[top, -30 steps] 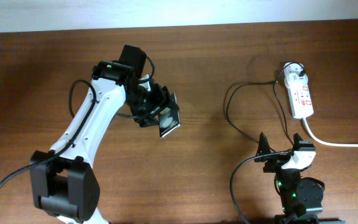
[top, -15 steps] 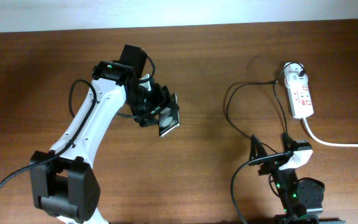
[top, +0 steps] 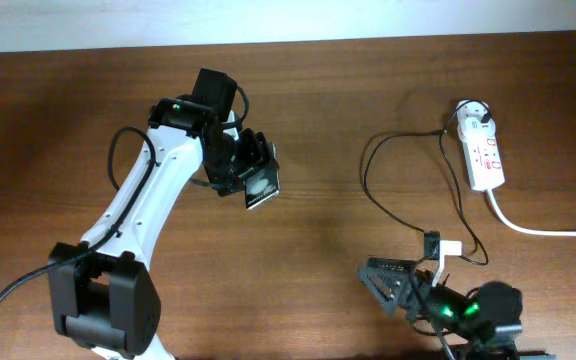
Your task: Plug charger to phone and switch on socket
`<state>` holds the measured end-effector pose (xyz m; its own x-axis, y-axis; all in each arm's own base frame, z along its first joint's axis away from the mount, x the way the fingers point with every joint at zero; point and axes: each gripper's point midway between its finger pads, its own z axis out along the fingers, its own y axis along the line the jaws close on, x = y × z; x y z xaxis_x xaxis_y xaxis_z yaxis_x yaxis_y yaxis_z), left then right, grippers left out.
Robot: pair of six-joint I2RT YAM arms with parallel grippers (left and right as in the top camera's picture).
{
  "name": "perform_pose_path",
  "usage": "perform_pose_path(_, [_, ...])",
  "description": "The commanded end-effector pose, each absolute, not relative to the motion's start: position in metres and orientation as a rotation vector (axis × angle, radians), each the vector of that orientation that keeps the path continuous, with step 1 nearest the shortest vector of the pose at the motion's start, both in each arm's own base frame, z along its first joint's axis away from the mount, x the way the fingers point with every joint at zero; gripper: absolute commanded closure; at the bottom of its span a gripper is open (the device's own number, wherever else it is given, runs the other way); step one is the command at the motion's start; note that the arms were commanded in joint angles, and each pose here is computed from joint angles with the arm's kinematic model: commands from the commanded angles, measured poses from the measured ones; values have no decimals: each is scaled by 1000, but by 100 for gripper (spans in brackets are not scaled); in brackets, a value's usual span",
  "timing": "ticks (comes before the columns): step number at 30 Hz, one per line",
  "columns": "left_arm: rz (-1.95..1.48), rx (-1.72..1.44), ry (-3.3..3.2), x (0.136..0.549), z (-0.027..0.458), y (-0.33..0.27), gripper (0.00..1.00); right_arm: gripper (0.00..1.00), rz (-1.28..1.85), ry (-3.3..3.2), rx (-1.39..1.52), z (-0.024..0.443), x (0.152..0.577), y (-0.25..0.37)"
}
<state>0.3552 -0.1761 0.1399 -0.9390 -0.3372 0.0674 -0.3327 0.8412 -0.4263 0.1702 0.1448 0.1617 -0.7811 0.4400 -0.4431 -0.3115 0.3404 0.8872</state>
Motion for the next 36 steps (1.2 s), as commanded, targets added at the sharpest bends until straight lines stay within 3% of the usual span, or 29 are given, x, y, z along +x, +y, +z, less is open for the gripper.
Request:
perform_pose_path(1, [-696,-518,2990,360,141,-175,49,1,1093,2088,119,167,193,116])
perform_pose_path(3, [-684,-517,2981,362,141,-174,48,1,874,2192,166,184,207,94])
perform_pose_path(7, [-711,-492,2928,374,145,-177,48,1,922,2256,114,242,225,114])
perform_pose_path(13, [-718,-483,2910,378,146,-178,44,1,740,2423,104,207,238,141])
perform_pose_path(16, [-620,-466,2900,382,142,-168,2,1,644,2449,149,197,243,132])
perform_pose_path(17, [-604,-434,2900,382,142,-166,1,1,596,2450,170,194,244,125])
perform_pose_path(20, [-516,-401,2916,378,140,-156,1,1,561,2451,184,193,245,120])
perform_pose_path(27, [184,-294,2886,340,159,-90,1,1,493,2424,219,195,249,109])
perform_pose_path(32, [208,-214,2901,329,135,-109,1,1,442,2416,239,196,244,99])
perform_pose_path(34, [207,-244,2843,332,150,-105,1,1,417,2473,243,186,235,96])
perform_pose_path(36, [158,-272,2669,325,206,-94,1,1,383,2424,250,195,234,88])
